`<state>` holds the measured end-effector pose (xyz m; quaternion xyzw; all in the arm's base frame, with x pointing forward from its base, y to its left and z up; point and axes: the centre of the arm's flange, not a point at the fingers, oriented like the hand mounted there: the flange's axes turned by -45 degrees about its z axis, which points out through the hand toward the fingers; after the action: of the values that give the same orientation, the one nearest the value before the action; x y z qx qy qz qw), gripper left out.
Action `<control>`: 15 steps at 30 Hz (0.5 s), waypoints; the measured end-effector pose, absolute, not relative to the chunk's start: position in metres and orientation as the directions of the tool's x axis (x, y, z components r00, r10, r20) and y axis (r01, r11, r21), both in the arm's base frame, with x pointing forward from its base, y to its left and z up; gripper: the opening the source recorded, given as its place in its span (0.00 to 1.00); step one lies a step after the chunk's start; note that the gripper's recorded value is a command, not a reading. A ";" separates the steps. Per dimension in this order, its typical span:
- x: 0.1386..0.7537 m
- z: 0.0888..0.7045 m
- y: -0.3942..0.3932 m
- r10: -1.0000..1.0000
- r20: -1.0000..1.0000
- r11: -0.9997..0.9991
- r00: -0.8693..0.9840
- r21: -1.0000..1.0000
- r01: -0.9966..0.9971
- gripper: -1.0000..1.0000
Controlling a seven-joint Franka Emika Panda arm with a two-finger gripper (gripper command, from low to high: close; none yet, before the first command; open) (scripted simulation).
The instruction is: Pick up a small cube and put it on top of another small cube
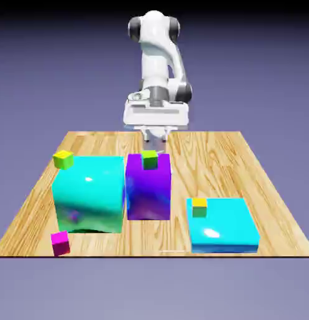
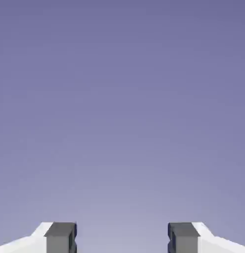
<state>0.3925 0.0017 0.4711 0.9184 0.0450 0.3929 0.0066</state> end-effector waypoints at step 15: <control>0.419 0.591 -0.086 0.457 0.737 -0.868 0.498 0.247 0.430 0.50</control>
<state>0.4193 -0.0858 0.5909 0.8652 0.2564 0.4307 0.0154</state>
